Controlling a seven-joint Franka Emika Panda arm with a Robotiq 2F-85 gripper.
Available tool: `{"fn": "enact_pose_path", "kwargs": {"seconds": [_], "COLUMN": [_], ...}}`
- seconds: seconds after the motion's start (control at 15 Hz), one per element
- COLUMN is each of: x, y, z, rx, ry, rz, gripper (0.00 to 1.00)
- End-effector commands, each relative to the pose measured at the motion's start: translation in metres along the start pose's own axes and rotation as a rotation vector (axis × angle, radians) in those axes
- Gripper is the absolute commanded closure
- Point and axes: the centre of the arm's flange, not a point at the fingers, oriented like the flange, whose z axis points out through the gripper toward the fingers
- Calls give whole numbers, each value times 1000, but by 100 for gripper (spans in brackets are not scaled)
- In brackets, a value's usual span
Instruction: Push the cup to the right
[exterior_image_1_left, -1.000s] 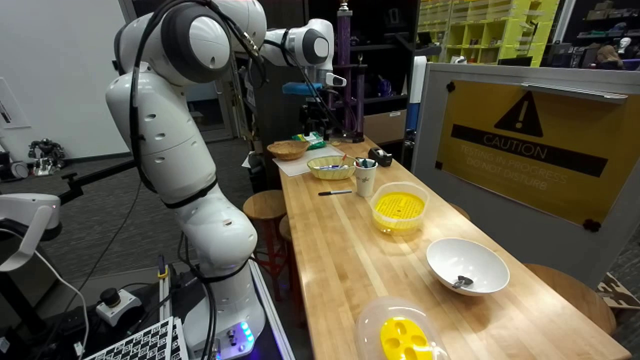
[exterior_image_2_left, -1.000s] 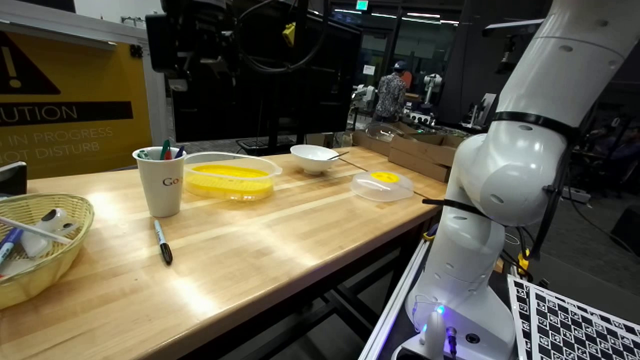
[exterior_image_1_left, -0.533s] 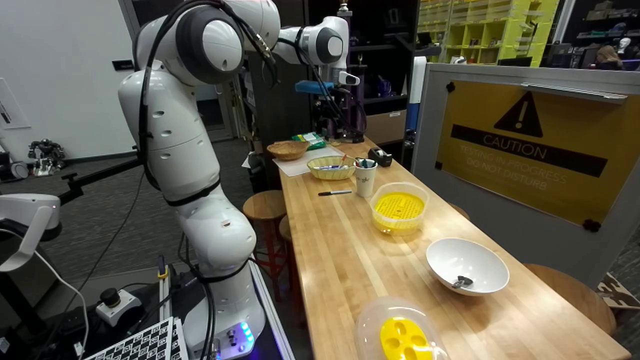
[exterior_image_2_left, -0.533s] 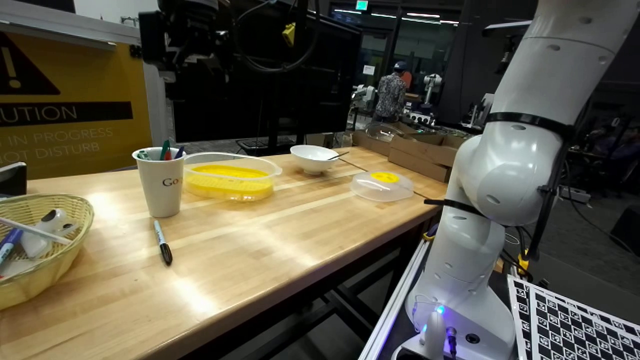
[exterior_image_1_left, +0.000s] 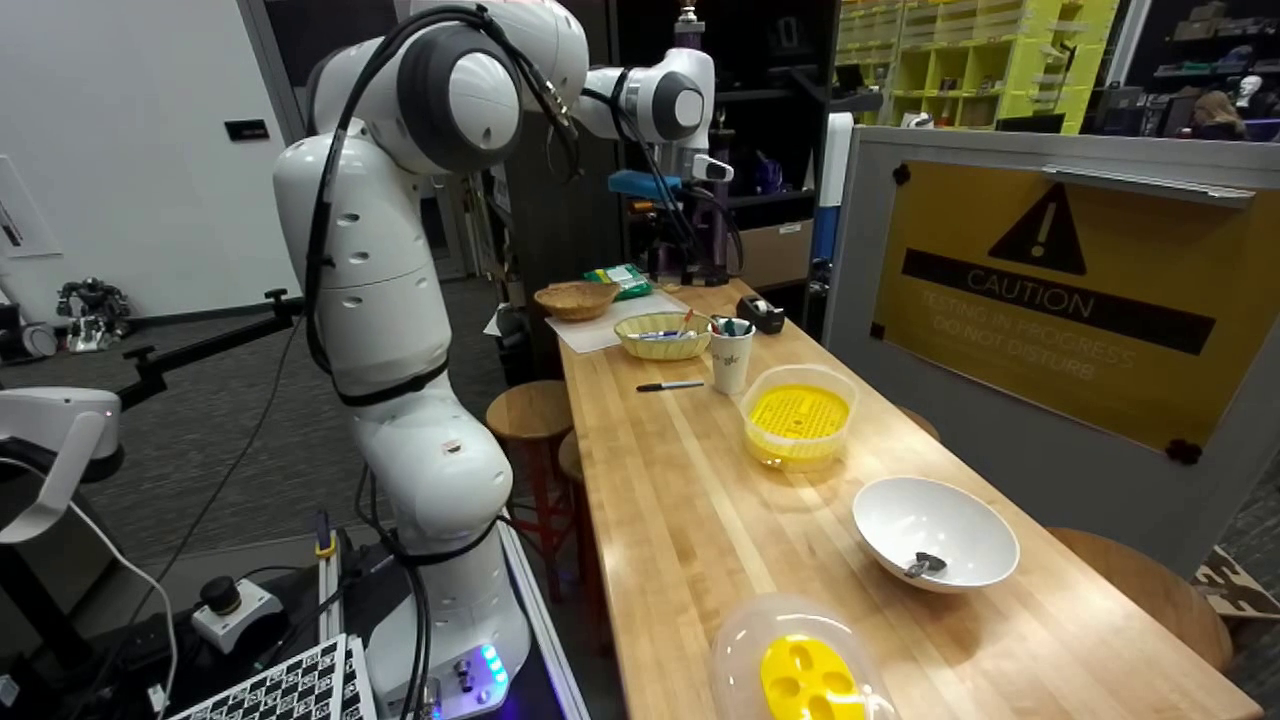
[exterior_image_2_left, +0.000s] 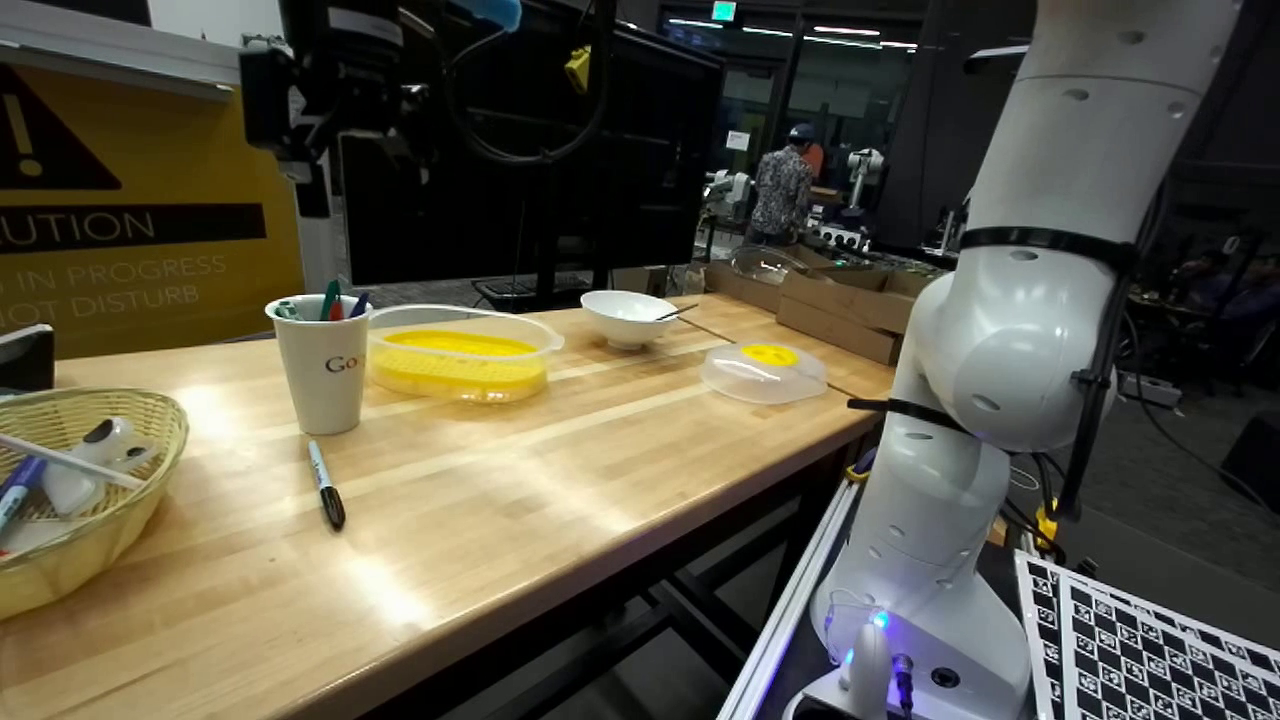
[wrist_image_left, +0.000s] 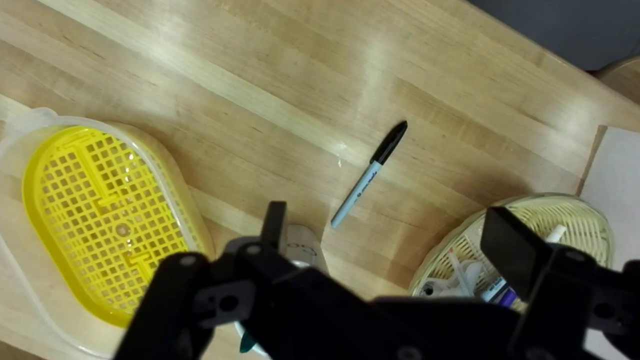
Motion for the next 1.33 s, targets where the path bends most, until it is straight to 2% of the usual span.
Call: {"fn": "enact_pose_path", "kwargs": {"seconds": [0.0,0.47,1.27], "x": [29,47,64], "y": [14,51,54], "z": [-19,-25,-6], "rx": [35,64,63], "ry": [24,49,50], "rz": [65,140,173], "gripper": [0,0,0]}}
